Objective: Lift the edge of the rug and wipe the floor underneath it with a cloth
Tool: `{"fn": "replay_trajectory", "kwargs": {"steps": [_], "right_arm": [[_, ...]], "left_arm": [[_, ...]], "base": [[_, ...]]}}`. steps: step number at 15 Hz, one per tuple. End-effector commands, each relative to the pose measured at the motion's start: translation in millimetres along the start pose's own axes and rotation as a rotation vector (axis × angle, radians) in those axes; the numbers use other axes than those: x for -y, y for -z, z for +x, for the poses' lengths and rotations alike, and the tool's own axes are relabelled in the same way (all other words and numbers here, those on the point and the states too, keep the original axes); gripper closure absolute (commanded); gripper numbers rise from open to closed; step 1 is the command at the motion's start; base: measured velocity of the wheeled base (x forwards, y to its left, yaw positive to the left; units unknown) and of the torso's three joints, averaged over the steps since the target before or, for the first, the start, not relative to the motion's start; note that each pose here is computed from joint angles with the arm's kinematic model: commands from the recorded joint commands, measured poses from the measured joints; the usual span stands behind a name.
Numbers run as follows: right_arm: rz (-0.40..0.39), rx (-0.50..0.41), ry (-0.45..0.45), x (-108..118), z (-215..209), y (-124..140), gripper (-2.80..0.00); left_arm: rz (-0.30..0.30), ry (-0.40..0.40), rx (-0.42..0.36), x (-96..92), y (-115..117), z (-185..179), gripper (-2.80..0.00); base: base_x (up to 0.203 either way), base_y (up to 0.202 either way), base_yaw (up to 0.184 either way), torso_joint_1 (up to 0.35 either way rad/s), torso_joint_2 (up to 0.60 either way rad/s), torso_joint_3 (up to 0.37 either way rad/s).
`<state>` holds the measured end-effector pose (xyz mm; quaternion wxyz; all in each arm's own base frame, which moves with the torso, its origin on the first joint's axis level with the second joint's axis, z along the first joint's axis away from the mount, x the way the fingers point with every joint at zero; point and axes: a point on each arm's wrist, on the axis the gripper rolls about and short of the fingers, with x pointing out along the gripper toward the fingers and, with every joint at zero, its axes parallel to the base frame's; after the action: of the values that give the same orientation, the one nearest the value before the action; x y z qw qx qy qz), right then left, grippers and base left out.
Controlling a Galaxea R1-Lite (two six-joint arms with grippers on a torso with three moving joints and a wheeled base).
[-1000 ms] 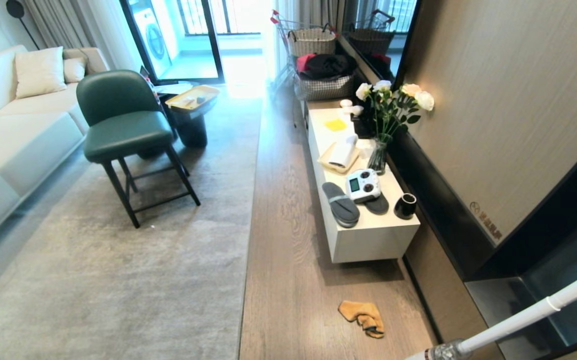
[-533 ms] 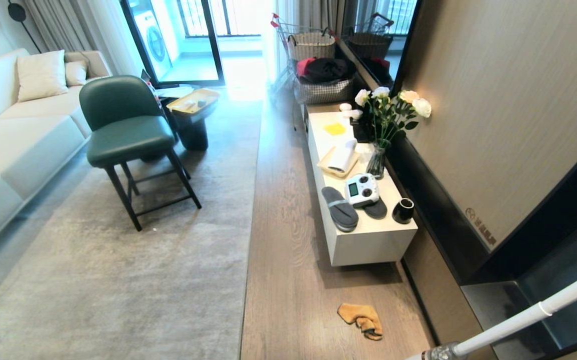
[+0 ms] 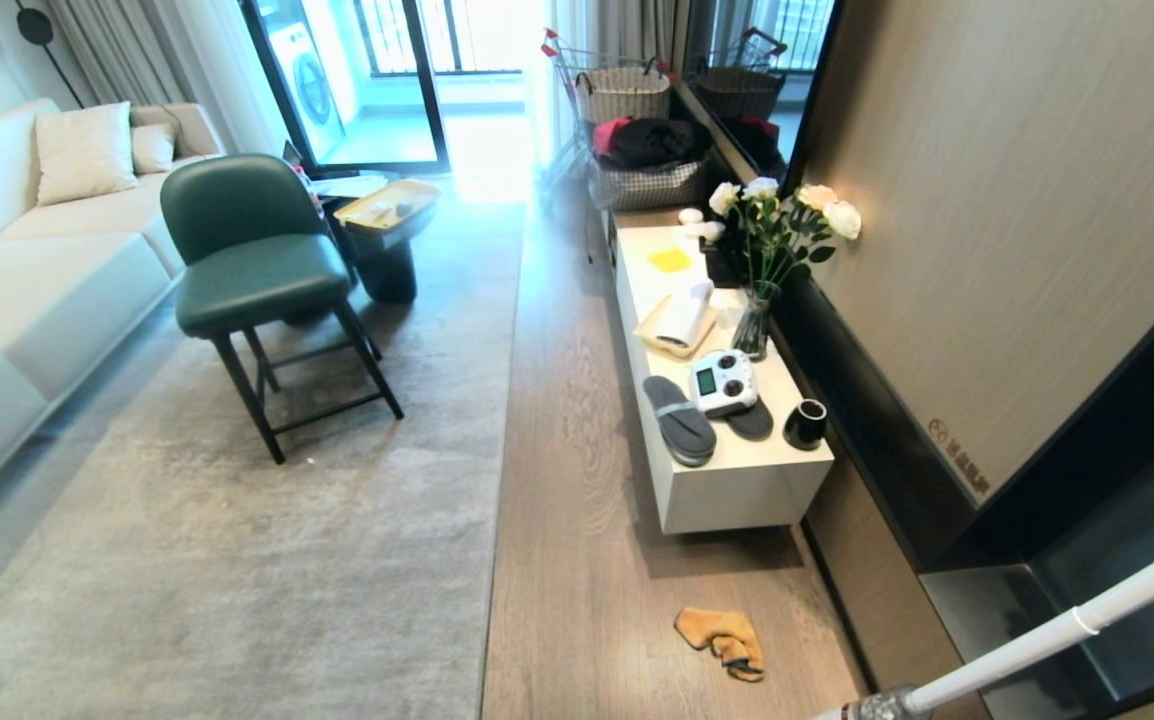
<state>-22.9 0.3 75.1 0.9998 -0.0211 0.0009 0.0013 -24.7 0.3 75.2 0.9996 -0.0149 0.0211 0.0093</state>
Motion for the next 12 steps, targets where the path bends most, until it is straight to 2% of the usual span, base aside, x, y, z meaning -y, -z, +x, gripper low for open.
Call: {"fn": "replay_trajectory", "kwargs": {"steps": [1, 7, 12], "right_arm": [[-0.001, -0.001, -0.001, 0.0, 0.1, 0.0, 0.00], [-0.008, -0.001, -0.001, 0.0, 0.1, 0.0, 0.00], [0.037, 0.000, 0.026, 0.6, 0.1, -0.2, 0.00]], "left_arm": [[0.000, 0.000, 0.000, 0.0, 0.1, 0.0, 0.00], [0.001, 0.000, 0.000, 0.0, 0.1, 0.0, 0.00], [0.001, 0.000, 0.001, 0.0, -0.2, -0.1, 0.00]], "base": [[0.000, 0.000, 0.000, 0.000, 0.00, 0.000], [0.000, 0.000, 0.000, 0.000, 0.00, 0.000], [0.000, 0.000, 0.000, 0.000, 0.00, 0.000]]}}
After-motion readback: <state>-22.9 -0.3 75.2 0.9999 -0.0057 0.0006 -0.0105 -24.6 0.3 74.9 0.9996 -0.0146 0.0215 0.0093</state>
